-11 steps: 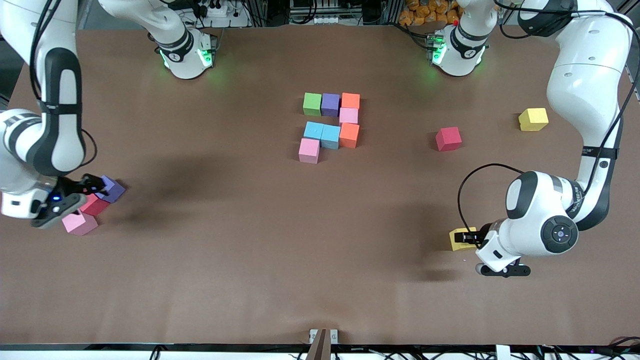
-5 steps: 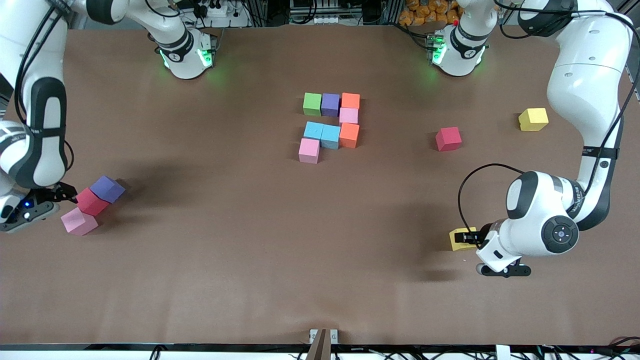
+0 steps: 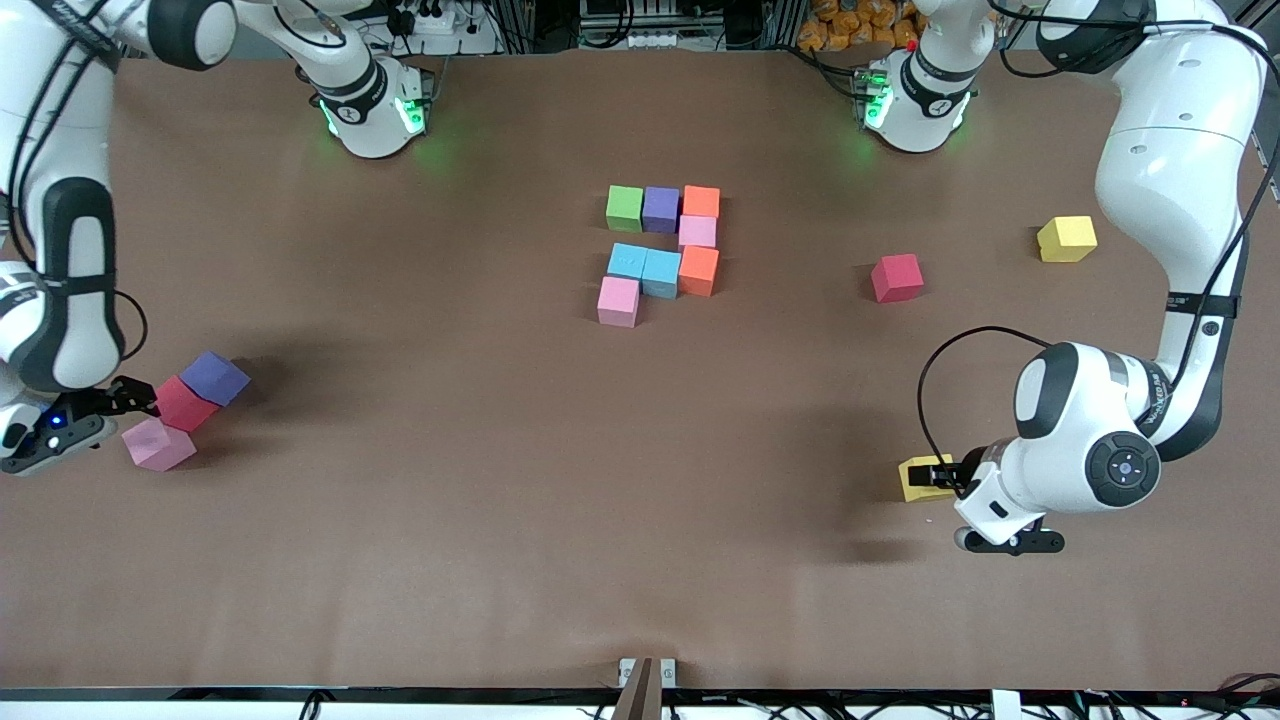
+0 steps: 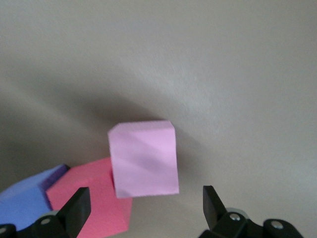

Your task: Form number 2 with 11 blocks

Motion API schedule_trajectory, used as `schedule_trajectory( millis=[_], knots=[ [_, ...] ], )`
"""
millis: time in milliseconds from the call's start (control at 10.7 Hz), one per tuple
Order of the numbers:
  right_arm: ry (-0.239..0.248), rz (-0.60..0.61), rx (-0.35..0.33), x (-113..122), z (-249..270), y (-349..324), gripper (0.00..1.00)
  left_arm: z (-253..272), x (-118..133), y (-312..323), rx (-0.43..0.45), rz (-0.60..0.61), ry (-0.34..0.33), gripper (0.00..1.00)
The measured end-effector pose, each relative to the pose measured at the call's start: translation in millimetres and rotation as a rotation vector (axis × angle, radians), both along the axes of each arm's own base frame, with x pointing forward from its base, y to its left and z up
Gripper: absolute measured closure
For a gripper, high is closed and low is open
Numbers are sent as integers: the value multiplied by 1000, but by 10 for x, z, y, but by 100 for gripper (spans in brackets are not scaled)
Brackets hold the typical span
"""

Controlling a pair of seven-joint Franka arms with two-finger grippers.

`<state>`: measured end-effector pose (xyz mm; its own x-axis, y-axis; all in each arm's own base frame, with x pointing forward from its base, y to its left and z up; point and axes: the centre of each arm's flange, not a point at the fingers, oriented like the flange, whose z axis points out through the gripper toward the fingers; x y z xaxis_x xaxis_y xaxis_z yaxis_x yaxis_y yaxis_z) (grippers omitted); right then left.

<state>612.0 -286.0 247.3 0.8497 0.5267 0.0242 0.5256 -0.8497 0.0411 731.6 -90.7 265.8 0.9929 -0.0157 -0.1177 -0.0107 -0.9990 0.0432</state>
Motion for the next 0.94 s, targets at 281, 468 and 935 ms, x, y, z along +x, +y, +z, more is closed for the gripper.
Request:
schedule_trajectory(
  millis=[281,468,935],
  knots=[
    [3,-46,44,-20,-203,-78,0,-2,0,4,1,0,0,0],
    [-20,-67,56,148,-148,94,0,-11,-5,-12,1,-2,2,0],
    [-14,-117,98,198,-436,145,0,-226,-21,-16,-8,-1,9,0]
  ],
)
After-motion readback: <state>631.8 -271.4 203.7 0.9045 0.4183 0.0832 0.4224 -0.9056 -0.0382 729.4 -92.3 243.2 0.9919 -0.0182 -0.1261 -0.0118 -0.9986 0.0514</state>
